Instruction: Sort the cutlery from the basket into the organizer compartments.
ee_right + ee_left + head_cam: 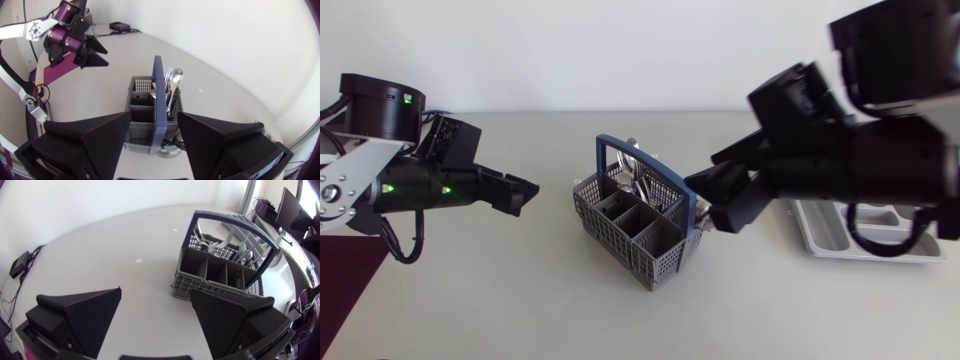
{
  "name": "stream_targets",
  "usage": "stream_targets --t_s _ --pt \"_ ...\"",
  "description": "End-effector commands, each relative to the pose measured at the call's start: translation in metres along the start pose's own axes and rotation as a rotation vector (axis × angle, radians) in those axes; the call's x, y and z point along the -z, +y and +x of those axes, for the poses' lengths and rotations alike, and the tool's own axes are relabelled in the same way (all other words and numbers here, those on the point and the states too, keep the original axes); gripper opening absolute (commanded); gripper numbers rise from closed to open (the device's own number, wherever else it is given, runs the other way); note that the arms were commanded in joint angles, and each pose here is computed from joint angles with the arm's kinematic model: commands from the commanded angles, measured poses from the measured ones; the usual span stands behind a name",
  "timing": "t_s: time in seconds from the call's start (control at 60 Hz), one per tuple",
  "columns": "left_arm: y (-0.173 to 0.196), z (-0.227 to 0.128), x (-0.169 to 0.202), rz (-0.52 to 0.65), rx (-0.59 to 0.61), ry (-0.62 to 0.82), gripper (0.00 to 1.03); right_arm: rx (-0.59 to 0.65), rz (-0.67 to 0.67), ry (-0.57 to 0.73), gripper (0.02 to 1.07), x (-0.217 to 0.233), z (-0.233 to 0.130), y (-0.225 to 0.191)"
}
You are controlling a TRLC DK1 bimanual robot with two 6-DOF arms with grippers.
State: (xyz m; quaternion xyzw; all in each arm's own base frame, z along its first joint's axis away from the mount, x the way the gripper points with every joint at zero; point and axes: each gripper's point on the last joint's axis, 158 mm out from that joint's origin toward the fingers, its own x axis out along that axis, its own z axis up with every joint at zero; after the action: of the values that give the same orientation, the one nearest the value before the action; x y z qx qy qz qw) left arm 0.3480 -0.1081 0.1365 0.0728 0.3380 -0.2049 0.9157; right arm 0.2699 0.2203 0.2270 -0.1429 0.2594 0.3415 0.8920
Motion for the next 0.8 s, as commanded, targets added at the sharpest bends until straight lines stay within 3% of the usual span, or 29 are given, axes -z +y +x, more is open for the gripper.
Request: stream_targets --t_s 0.0,0.15,0.383,0.417,0.517,0.617,0.783 --pt "-0.014 0.008 0.017 0.057 0.038 0.034 0.95 0.036 0.027 -0.052 0.79 -0.007 -0.029 -0.011" --pt "-0.027 0.013 0.017 0.11 0.051 0.01 0.89 0.126 0.067 -0.055 0.56 0.015 -0.052 -0.048" --pt "-0.049 0.033 0.032 0.148 0.1 0.074 0.54 0.185 0.178 0.01 0.15 0.077 -0.044 -0.1" --pt "-0.051 0.038 0.038 0.149 0.108 0.096 0.5 0.188 0.186 0.013 0.15 0.083 -0.04 -0.104" --pt "-0.055 0.055 0.058 0.141 0.139 0.172 0.22 0.177 0.241 0.047 0.13 0.104 -0.022 -0.117" --pt "-0.058 0.063 0.064 0.141 0.159 0.182 0.04 0.15 0.285 0.074 0.12 0.118 0.0 -0.123" --pt "-0.056 0.077 0.068 0.135 0.17 0.182 0.04 0.061 0.397 0.14 0.1 0.132 0.049 -0.129"
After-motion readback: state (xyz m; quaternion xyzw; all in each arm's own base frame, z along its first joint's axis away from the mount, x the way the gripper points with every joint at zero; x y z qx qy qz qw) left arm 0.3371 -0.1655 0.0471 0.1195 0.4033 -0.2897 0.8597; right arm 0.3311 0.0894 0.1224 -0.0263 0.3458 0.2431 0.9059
